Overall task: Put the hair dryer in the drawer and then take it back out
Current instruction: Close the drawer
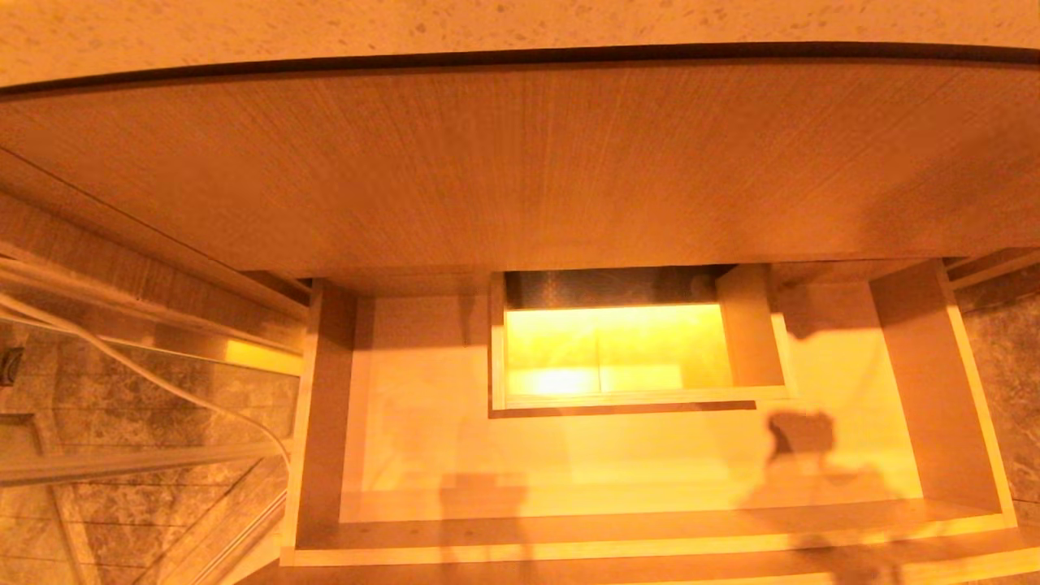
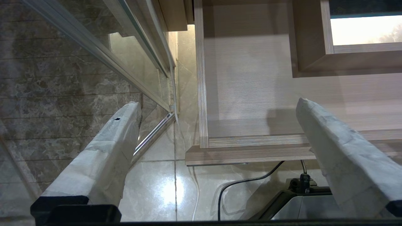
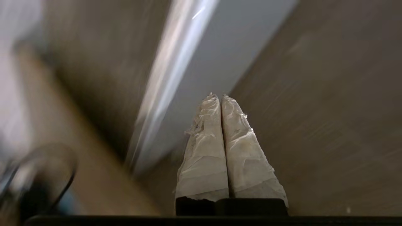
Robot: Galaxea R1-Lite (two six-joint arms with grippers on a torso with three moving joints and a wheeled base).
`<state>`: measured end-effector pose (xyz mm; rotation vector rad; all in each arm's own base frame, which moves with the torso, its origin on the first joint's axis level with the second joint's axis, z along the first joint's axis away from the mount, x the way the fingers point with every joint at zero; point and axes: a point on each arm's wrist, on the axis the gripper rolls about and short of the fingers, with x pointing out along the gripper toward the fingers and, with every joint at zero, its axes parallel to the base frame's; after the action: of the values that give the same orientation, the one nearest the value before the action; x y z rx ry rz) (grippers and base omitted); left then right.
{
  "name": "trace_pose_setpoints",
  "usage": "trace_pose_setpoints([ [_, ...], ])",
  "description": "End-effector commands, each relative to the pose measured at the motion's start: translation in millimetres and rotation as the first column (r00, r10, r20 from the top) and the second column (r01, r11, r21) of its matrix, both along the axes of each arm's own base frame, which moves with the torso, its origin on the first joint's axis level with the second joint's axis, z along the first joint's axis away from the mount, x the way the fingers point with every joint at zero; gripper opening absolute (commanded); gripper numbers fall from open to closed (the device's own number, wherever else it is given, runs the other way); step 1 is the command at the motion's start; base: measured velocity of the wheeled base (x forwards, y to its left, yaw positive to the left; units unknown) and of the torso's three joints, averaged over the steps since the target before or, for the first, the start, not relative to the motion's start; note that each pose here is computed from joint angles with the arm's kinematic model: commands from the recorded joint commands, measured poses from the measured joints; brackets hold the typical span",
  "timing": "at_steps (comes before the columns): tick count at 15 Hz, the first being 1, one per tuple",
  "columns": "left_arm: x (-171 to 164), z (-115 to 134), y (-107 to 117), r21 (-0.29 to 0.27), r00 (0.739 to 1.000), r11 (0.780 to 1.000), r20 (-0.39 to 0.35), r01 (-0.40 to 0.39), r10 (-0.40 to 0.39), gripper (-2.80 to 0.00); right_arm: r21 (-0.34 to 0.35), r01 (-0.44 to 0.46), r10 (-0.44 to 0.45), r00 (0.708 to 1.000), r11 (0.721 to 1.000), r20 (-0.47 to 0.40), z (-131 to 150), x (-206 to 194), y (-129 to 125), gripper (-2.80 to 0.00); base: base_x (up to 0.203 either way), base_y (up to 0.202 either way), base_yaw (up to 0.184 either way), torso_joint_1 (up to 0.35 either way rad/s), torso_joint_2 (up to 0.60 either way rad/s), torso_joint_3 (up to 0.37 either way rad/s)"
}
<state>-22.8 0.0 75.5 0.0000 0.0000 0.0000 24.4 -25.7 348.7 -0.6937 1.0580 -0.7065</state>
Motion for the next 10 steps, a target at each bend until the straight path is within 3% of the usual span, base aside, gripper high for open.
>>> trace_pose_setpoints([
  [1,0,0,0,0.000,1.000,1.000,0.000,0.000,0.000,0.00,0.120,0.042,-0.013,0.973,0.992,-0.229,-17,15,-7,-2.80,0.000,0.000,0.000,0.000,0.00,0.000],
  [2,0,0,0,0.000,1.000,1.000,0.000,0.000,0.000,0.00,0.165,0.068,-0.012,0.948,0.984,-0.319,-23,18,-9,-2.80,0.000,0.000,0.000,0.000,0.00,0.000],
  [6,0,0,0,0.000,1.000,1.000,0.000,0.000,0.000,0.00,0.238,0.112,0.016,0.877,0.965,-0.480,-45,48,-22,-2.80,0.000,0.000,0.000,0.000,0.00,0.000],
  [10,0,0,0,0.000,1.000,1.000,0.000,0.000,0.000,0.00,0.300,0.181,0.061,0.759,0.937,-0.648,-80,67,-32,-2.80,0.000,0.000,0.000,0.000,0.00,0.000],
])
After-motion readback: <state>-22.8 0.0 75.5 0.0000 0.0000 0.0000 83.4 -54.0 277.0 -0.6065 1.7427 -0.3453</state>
